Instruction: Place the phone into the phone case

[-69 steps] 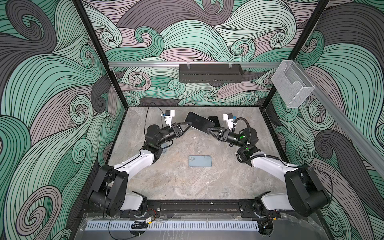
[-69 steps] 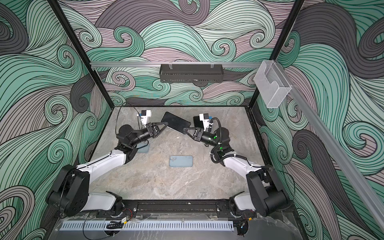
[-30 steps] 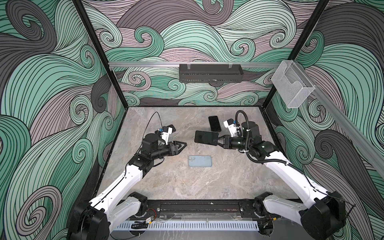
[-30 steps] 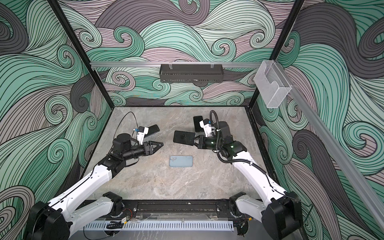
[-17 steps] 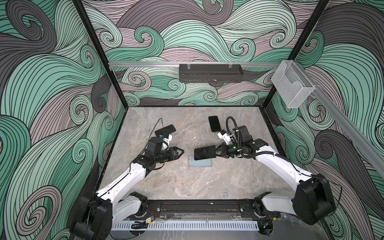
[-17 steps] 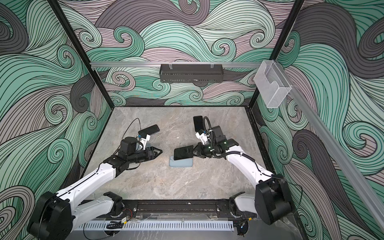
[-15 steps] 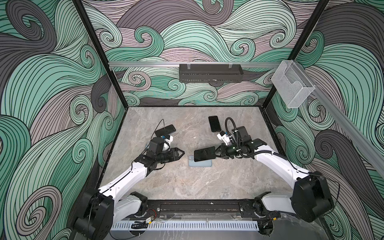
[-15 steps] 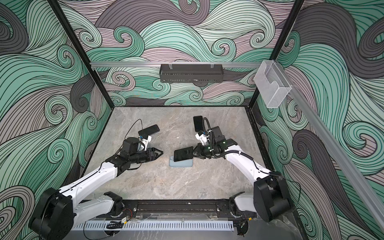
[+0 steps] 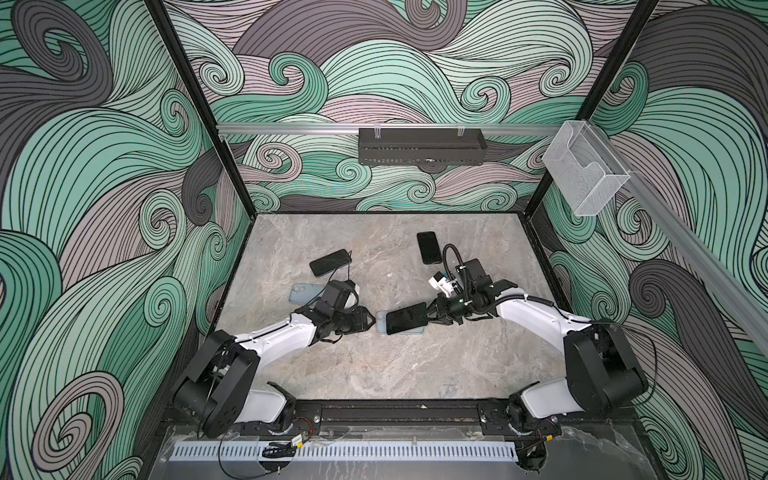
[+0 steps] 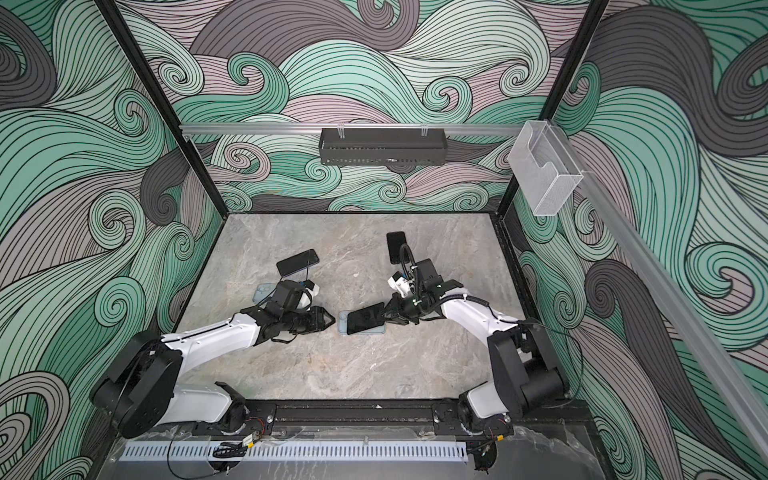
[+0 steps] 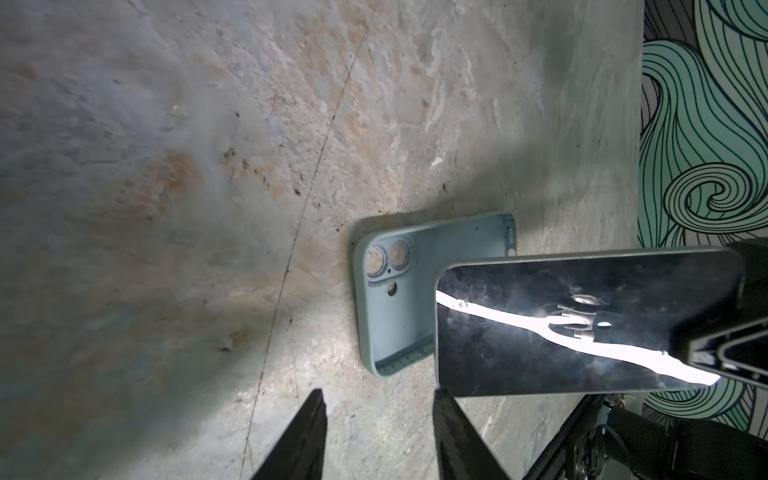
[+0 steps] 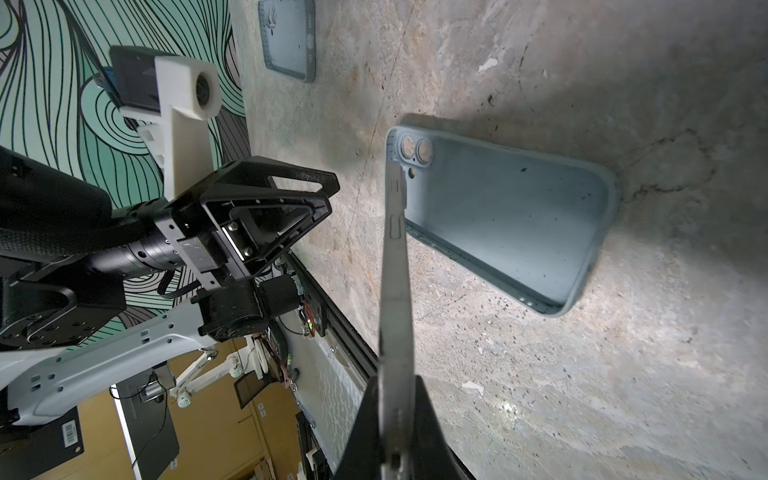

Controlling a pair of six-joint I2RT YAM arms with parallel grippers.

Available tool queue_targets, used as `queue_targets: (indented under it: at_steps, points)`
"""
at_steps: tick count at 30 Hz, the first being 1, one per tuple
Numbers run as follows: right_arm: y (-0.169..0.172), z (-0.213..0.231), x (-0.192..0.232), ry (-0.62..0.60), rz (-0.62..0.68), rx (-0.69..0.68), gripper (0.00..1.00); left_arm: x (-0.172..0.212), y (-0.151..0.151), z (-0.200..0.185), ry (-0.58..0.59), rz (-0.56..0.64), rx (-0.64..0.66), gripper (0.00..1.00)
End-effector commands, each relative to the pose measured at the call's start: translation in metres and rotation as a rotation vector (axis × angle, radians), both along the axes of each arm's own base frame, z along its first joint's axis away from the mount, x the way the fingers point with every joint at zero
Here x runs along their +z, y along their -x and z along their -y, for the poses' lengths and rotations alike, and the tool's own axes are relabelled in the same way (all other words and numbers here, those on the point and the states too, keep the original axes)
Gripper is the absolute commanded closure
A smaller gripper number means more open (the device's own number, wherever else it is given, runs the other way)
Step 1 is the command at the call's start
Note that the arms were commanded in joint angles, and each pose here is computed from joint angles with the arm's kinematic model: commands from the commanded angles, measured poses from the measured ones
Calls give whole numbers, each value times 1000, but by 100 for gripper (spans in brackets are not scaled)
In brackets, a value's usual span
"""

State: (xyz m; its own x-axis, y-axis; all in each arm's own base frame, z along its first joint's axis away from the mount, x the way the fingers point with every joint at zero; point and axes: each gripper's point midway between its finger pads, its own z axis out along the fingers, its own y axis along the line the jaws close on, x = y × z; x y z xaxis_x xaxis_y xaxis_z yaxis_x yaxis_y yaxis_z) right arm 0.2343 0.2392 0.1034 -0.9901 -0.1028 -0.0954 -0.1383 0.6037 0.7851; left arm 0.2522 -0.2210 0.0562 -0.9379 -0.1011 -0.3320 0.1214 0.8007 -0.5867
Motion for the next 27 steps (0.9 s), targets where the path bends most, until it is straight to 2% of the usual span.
queue_targets:
  at_steps: [1, 12, 27]
  points:
    - [-6, -8, 8, -69, 36, 20, 100, 10, -12, 14, 19, 37, -1, 57]
    - [-9, -11, -6, -81, 13, 9, 100, -18, -15, 20, -44, -10, 21, 58]
    - [-8, -14, -26, -95, -41, 8, 100, -17, -23, 29, -38, 34, -27, 58]
